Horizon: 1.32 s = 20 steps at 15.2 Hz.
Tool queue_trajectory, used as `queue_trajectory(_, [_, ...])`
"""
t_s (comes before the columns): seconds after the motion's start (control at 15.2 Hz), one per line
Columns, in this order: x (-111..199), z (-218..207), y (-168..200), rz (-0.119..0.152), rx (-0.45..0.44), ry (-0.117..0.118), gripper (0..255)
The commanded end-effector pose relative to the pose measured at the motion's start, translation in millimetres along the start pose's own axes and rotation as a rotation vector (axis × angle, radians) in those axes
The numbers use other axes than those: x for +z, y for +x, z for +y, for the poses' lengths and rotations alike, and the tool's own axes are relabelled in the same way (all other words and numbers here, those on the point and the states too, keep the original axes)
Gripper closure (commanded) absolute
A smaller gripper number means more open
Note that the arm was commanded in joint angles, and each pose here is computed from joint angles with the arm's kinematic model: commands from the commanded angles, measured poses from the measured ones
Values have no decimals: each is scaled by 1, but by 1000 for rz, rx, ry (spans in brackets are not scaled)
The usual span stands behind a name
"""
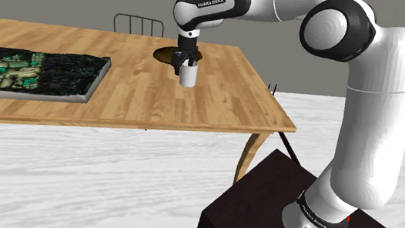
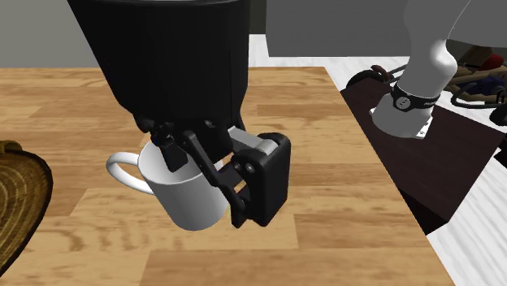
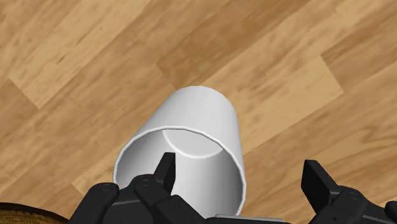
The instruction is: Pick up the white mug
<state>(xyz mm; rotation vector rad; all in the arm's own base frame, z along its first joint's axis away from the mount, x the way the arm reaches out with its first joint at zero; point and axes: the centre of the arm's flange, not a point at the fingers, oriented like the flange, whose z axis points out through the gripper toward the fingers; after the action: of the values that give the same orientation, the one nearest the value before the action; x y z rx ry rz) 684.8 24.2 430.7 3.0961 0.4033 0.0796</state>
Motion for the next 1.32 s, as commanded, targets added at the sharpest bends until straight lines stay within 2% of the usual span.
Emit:
queue_trajectory(0.0, [2,0,0,1,0,0,255])
queue_trajectory(0.59, [2,0,0,1,0,0,255])
queue_trajectory(1.25, [-51,1,3,1,0,0,255])
